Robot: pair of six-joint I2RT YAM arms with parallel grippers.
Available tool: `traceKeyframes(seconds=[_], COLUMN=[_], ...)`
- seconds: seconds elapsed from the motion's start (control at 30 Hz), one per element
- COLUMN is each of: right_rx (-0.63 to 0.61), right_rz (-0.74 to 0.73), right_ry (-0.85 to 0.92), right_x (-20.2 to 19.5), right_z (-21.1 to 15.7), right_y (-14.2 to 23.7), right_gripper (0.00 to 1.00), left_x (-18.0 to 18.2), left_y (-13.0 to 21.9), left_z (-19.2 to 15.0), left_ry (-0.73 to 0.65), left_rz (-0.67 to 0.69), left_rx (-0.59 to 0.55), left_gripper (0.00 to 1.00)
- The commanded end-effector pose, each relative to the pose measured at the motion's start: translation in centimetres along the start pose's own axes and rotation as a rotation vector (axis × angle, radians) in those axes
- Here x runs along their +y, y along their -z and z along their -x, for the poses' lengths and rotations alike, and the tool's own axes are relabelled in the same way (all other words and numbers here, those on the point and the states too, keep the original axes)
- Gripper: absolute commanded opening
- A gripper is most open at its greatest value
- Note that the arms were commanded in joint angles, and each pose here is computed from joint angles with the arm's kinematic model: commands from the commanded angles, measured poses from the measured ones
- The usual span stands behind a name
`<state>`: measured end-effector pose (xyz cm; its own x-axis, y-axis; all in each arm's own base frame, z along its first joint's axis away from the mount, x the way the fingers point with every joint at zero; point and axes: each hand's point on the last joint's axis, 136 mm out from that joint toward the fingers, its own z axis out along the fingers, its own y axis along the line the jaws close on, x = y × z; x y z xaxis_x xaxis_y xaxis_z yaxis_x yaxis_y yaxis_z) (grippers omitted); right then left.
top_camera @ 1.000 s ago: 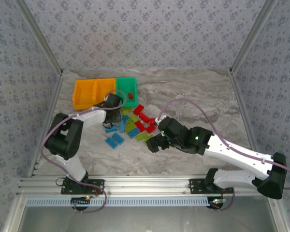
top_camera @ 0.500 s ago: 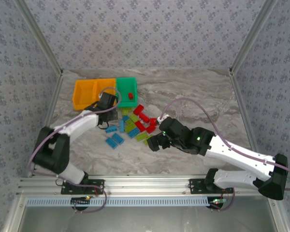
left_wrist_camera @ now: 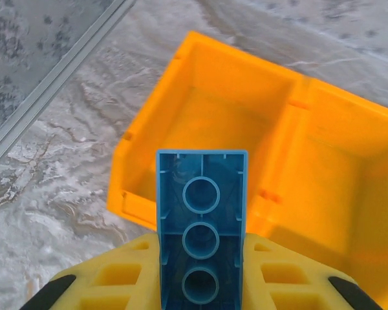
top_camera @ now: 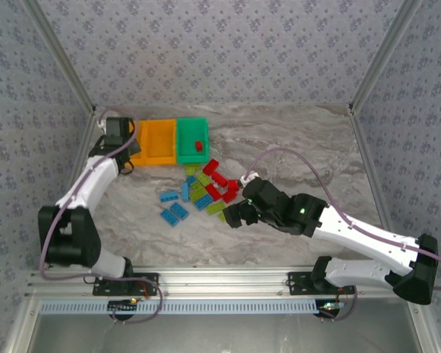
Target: Sort the legos into containers by color
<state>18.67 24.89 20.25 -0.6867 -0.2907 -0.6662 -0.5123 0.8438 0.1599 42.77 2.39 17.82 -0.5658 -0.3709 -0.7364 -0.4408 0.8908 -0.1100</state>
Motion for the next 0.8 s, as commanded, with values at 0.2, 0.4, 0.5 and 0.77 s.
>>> traceKeyframes(seconds=[0.2,0.4,0.5,0.77], right_rx=[-0.047,-0.045,-0.037,0.074], right_rz=[-0.028,-0.043,-0.042,-0.015], right_ry=[-0.066,-0.081,-0.092,-0.155], right_x=[-1.3,-1.6,-1.4,-0.6], right_z=[-0.1,-0.4,-0.1,0.1], right_y=[1.9,1.2,0.0,-8.0], right_gripper=[1.00,1.00,1.00,1.00], left_x=[-1.3,-1.8,-4.0,-11.0], left_y=[-6.0,-2.0,3.7,19.4], left_z=[3.0,3.6,3.2,-4.5], left_ry=[-0.008,0.064,0.111,-0.391], left_rz=[0.041,-0.065,-0.261,-0.600], left_rx=[0.048,0.000,-0.023,-0.010], left_gripper=[0.51,0.60,0.58,0.63])
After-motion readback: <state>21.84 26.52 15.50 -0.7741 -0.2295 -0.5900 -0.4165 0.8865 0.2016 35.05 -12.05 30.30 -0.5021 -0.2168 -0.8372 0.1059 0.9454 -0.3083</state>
